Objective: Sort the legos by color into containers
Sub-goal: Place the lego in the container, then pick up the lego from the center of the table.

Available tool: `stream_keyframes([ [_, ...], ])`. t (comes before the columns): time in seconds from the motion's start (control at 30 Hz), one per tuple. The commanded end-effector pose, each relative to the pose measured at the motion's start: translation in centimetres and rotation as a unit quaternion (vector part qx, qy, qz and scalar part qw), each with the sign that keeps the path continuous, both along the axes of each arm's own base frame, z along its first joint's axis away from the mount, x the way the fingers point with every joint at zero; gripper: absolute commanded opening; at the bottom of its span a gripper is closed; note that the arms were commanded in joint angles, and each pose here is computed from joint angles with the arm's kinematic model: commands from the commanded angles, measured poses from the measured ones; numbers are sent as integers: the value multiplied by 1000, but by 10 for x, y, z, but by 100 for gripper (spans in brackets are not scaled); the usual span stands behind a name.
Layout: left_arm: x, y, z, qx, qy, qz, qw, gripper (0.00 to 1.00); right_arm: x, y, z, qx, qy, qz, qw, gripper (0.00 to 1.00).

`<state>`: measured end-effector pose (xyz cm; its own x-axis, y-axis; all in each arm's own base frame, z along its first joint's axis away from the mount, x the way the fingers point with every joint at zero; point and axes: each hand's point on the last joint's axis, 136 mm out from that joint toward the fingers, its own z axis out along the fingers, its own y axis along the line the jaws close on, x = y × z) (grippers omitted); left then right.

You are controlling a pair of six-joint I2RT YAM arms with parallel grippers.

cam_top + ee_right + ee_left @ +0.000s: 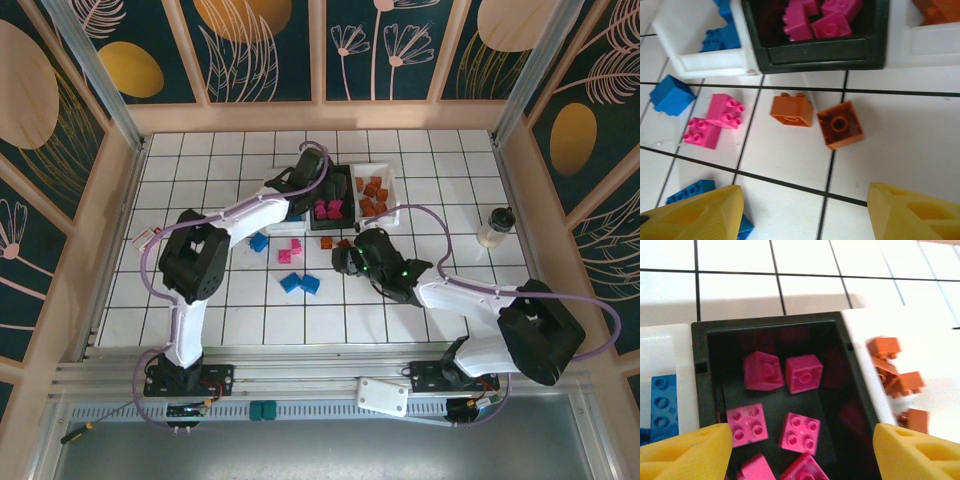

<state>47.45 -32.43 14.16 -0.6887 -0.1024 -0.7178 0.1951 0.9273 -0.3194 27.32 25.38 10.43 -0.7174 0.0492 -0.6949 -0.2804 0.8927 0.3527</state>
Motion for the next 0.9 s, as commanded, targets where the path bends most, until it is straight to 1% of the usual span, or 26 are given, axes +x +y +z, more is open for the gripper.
stream_keyframes([
  [0.0, -19, 1, 86, -75, -61, -21, 995, 82, 5, 30, 14, 40, -8, 22, 999, 67],
  [0.03, -26, 6, 91, -82, -64, -22, 994, 84, 5, 37, 14, 41, -6, 30, 999, 67],
  [0.1, -48, 22, 112, -102, -82, -19, 991, 91, 5, 54, 10, 38, 1, 47, 998, 67],
  [0.2, -79, 50, 114, -112, -91, -3, 989, 99, 6, 80, 5, 34, 7, 69, 997, 67],
  [0.33, -116, 94, 109, -107, -101, 35, 988, 99, 16, 103, -6, 17, 12, 67, 998, 67],
  [0.43, -144, 128, 96, -102, -105, 67, 987, 98, 27, 113, -13, 15, 20, 42, 999, 66],
  [0.5, -161, 144, 90, -110, -109, 81, 985, 99, 36, 117, -18, 15, 22, 23, 999, 64],
  [0.67, -187, 167, 63, -109, -91, 101, 985, 98, 52, 116, -32, -3, 25, -17, 1000, 57],
  [0.87, -200, 180, 38, -99, -70, 116, 986, 99, 67, 121, -47, -4, 41, -28, 999, 54],
])
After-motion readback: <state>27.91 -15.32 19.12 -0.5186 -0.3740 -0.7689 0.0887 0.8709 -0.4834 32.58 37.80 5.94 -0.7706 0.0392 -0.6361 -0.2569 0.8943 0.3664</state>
